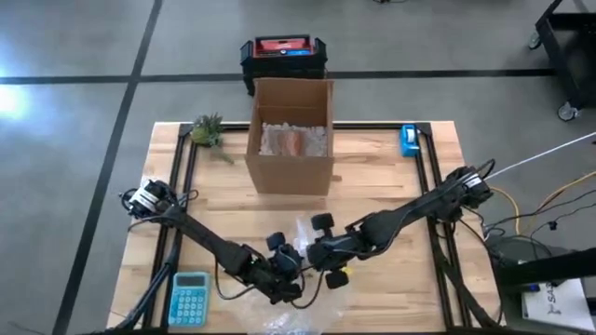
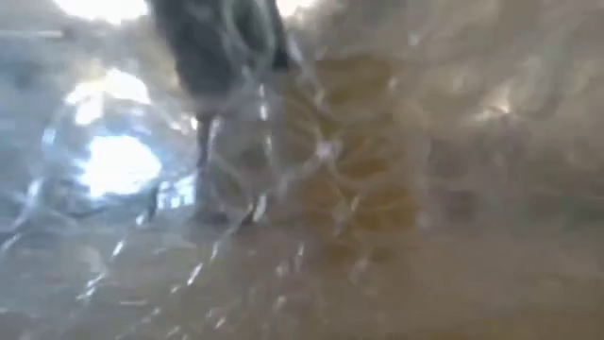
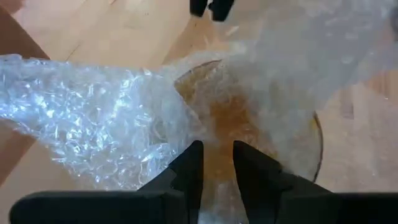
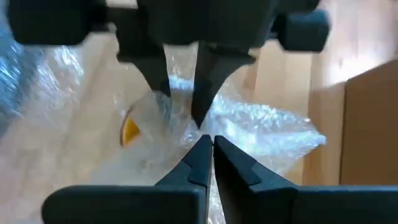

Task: Wrap mug
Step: Wrap the yellow mug with bubble wrap

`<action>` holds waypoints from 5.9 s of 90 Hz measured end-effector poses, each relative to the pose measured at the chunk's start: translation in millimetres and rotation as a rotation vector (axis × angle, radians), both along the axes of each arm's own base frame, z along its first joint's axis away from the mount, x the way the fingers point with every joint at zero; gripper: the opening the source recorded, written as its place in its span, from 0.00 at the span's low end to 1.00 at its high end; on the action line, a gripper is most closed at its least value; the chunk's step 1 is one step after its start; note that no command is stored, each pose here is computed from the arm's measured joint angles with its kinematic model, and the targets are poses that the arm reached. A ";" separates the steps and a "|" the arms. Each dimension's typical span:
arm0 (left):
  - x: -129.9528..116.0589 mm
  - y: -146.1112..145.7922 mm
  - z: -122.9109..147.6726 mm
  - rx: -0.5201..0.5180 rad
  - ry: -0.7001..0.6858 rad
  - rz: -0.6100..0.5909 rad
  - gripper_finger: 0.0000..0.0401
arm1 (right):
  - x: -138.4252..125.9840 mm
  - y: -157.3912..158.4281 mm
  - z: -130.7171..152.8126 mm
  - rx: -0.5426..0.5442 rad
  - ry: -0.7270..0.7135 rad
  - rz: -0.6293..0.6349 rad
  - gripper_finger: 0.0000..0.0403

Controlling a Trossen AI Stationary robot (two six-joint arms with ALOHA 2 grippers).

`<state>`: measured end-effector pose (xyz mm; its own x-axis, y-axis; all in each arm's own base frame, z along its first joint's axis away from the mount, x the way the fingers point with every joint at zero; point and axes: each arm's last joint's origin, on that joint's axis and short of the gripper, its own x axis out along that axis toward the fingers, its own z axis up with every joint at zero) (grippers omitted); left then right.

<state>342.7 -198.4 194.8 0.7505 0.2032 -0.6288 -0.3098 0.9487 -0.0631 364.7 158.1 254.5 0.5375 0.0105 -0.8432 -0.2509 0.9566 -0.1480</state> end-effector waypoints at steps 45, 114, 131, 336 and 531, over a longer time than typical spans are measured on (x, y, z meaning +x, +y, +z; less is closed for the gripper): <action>4.2 -2.9 8.6 -0.014 -0.025 -0.013 0.19 | -14.8 4.9 -10.4 -0.102 0.063 -0.018 0.05; 15.8 -12.9 56.6 -0.022 -0.042 -0.099 0.19 | -1.3 19.1 -74.1 -0.022 0.155 0.014 0.05; -5.4 -17.0 88.8 0.052 0.115 -0.019 0.19 | -1.2 19.0 -73.9 -0.022 0.154 0.015 0.05; 4.7 -6.8 23.7 0.013 -0.141 -0.083 0.19 | 4.1 28.3 -89.1 -0.090 0.217 0.054 0.05; -5.2 9.8 37.1 0.095 -0.119 0.070 0.19 | -11.8 26.7 -78.0 -0.150 0.133 0.022 0.05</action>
<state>337.5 -188.6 231.8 0.8004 0.3118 -0.5120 -0.3710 0.9285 -0.0145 352.9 184.8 176.5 0.4224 -0.1099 -0.8997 -0.2981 0.9206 -0.2524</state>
